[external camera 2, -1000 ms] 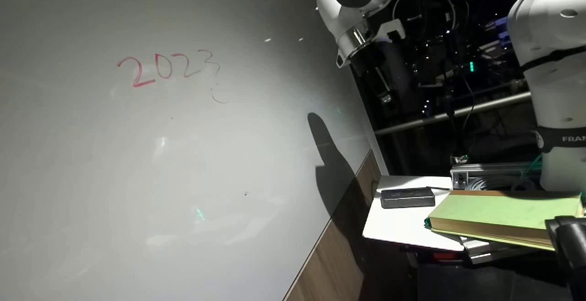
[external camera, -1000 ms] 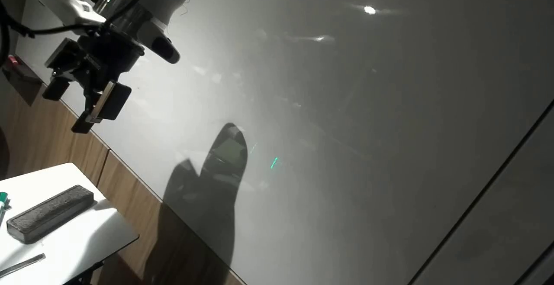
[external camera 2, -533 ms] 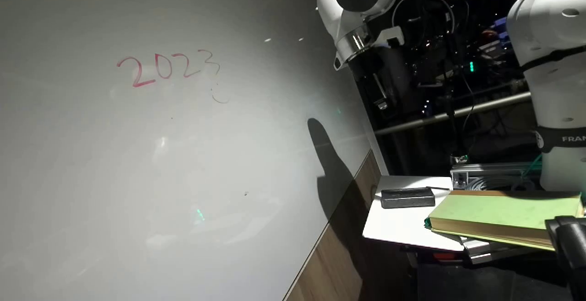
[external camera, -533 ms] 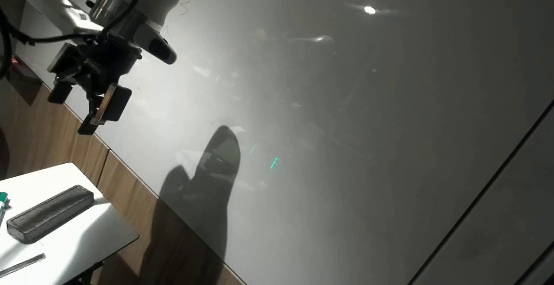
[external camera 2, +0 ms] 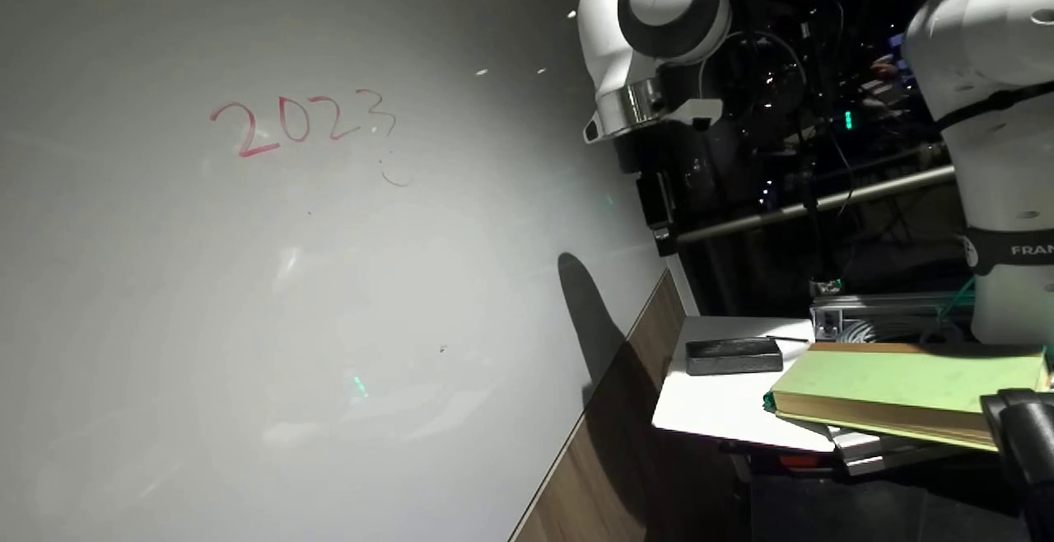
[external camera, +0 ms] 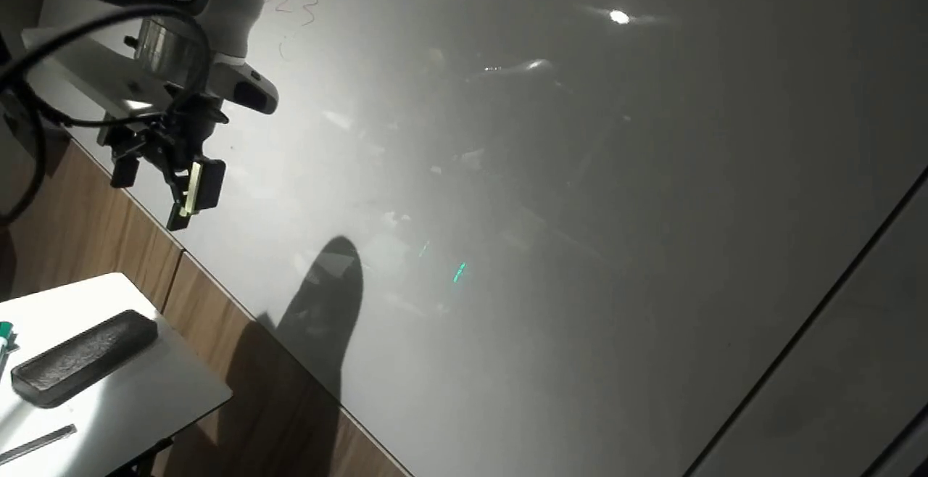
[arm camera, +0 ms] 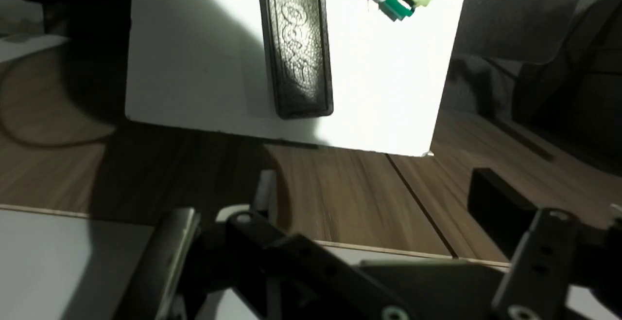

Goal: Use the duster to erase the writings on the whiteboard

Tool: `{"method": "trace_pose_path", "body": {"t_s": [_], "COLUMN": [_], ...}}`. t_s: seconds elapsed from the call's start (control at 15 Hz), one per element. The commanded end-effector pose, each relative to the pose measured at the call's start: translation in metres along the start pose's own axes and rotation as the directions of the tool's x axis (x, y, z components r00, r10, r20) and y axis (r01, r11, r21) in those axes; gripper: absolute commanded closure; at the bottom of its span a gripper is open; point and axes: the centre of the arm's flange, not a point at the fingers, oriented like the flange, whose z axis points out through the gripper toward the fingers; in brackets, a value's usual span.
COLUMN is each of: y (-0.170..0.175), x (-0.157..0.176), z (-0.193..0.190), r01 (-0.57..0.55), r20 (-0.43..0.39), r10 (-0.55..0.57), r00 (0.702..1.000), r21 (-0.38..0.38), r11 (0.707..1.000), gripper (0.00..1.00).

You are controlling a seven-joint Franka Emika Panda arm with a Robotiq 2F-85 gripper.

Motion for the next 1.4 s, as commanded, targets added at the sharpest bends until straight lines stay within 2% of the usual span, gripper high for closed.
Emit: {"method": "trace_pose_path", "body": {"t_s": [0.0,0.13,0.33,0.53,0.8,1.33], "y": [-0.007,-0.002,0.002,0.001,-0.007,0.014], "x": [-0.019,-0.015,-0.026,-0.046,-0.057,-0.06], "z": [0.057,0.083,0.114,0.121,0.116,0.172], "r01": [0.078,0.083,0.087,0.088,0.107,0.091], "r20": [-0.032,0.0,0.098,0.178,0.206,0.274], "r10": [-0.079,-0.083,-0.074,-0.058,-0.077,-0.053], "r00": [0.996,0.997,0.992,0.982,0.975,0.96], "r21": [-0.047,-0.082,-0.135,-0.165,-0.138,-0.128], "r11": [0.996,0.993,0.987,0.982,0.985,0.988], "gripper": [0.0,0.0,0.0,0.0,0.0,0.0]}}
